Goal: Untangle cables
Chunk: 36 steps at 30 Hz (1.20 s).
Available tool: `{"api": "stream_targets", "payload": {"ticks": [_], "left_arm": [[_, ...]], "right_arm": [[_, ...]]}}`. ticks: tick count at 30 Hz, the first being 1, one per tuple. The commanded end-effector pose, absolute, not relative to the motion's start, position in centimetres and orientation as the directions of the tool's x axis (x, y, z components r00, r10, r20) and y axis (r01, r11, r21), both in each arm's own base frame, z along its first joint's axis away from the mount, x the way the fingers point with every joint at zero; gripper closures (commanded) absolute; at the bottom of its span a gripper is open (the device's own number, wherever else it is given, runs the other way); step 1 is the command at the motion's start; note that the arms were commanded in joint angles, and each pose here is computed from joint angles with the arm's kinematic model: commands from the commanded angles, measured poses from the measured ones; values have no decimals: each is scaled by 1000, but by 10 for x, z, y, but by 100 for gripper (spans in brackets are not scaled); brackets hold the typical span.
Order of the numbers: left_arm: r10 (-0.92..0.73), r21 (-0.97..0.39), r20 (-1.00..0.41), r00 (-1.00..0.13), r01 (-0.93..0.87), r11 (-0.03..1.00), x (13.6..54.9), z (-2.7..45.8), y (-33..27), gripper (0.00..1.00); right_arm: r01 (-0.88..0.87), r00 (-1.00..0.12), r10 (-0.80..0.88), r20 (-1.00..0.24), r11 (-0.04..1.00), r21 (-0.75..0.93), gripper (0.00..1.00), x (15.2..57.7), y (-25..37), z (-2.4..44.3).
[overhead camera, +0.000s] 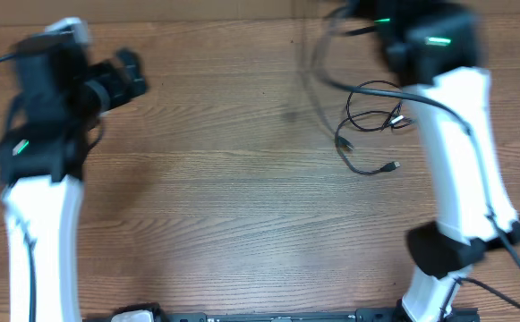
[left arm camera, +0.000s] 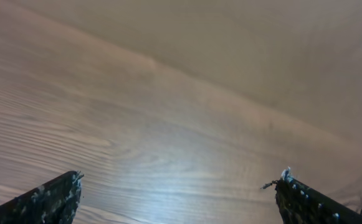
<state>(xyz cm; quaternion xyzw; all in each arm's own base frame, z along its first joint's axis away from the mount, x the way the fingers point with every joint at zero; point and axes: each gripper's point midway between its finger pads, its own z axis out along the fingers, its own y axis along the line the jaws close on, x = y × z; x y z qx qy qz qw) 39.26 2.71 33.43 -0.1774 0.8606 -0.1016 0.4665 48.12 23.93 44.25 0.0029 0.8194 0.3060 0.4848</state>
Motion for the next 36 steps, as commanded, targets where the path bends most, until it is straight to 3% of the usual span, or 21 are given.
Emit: {"api": "stream_targets", "payload": {"ticks": [1, 7, 12, 18, 22, 24, 30, 36], "left_arm": [[-394, -352, -781, -485, -179, 919, 371, 353, 33, 1], [-401, -364, -743, -536, -179, 914, 362, 342, 27, 0], [-400, -436, -698, -594, -90, 895, 369, 333, 6, 0], [-396, -535, -606, -689, -15, 845, 379, 311, -19, 0], [-396, -571, -548, -737, -16, 821, 387, 293, -25, 1], [-397, -578, -527, -751, -26, 816, 391, 285, -25, 0], [-399, -580, -512, -761, -37, 814, 398, 276, -24, 1], [-390, -592, -497, -775, -26, 805, 395, 274, -31, 1]], "right_arm": [[-305, -637, 223, -738, 806, 507, 96, 454, 286, 410], [-78, -854, 175, -490, 889, 452, 96, 415, 276, 323], [-83, -937, 81, -339, 893, 443, 96, 382, 278, 296], [-209, -931, -43, -363, 877, 432, 96, 375, 283, 296], [-275, -918, -99, -384, 857, 435, 89, 374, 287, 298], [-282, -916, -107, -386, 857, 432, 82, 373, 287, 298], [-297, -902, -103, -419, 852, 431, 41, 381, 288, 302], [-237, -876, -5, -482, 875, 421, 18, 407, 257, 321]]}}
